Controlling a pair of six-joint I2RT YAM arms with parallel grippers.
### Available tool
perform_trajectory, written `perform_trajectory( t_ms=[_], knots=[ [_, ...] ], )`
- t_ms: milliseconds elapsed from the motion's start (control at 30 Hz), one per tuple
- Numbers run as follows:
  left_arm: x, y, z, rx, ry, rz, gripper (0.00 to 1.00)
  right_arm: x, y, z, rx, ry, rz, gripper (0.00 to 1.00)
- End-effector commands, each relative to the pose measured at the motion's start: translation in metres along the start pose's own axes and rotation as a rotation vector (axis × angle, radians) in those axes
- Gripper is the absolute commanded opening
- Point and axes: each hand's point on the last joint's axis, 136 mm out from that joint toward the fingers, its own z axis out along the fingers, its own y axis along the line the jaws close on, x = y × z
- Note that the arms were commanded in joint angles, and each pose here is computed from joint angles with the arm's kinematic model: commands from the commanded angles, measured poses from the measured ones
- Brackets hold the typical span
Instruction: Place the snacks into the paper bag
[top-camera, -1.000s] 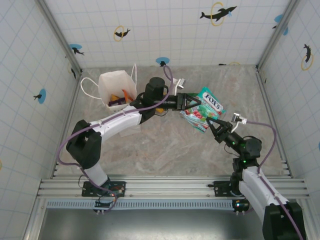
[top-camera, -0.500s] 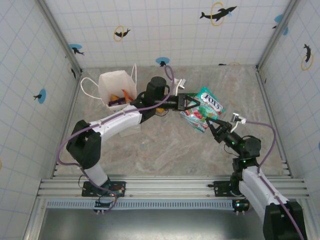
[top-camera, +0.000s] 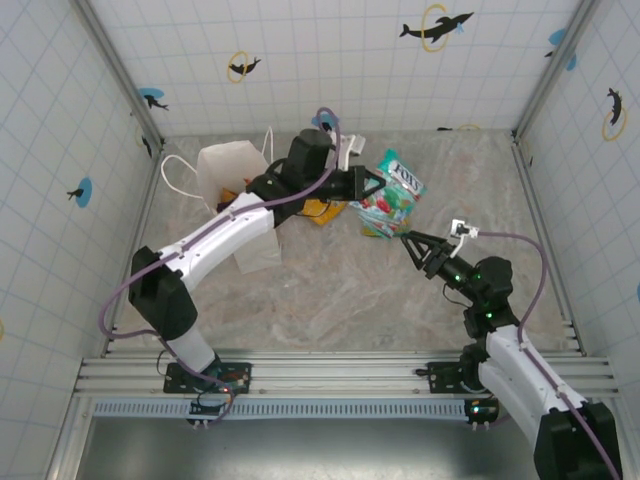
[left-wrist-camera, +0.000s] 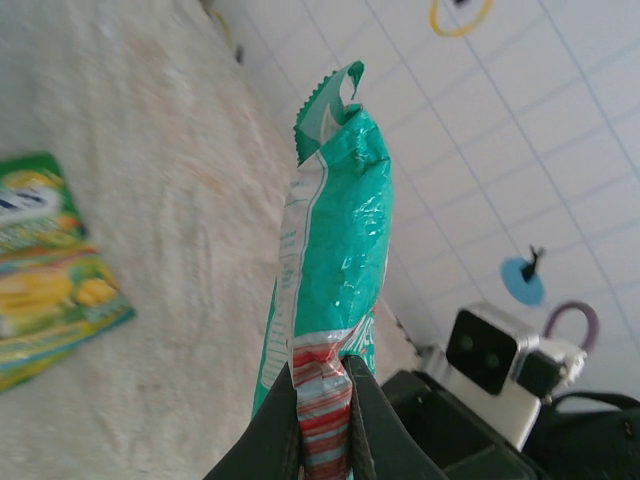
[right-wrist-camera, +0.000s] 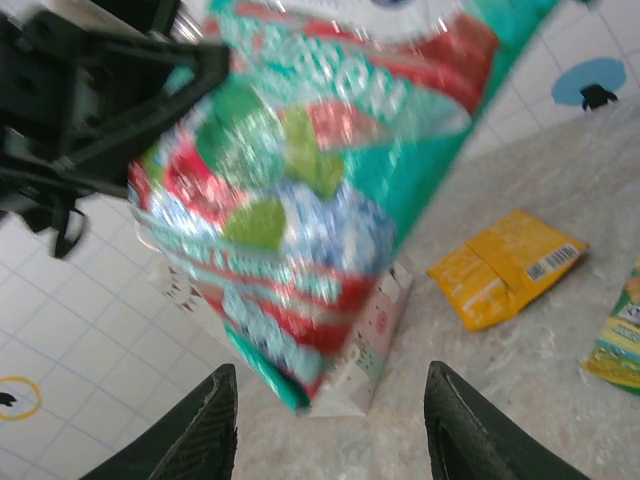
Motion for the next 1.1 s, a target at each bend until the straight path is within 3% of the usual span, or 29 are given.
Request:
perform_trajectory(
  t_ms=[0,300,600,833,1067],
  knots=[
    [-0.039,-0.013,-0.044,-0.110,-0.118,0.100,0.00,0.002,0.001,0.013,0.041,0.059,-0.045,0.51],
    [-0.101,-0.007,-0.118,-0.345,-0.303,0.163,0.00,0.026,0.006,0.049,0.082,0.215,-0.116,0.54],
    [-0.143,-0.013,-0.215,-0.536,-0.576,0.223,0.00,0.054,0.013,0.077,0.063,0.335,-0.118,0.54],
    [-0.146,-0.007,-0.277,-0.725,-0.727,0.218,0.00,0.070,0.014,0.092,0.054,0.398,-0.115,0.54],
    [-0.129,0.015,-0.311,-0.901,-0.770,0.168,0.00,0.078,0.014,0.099,0.051,0.435,-0.105,0.54]
  ],
)
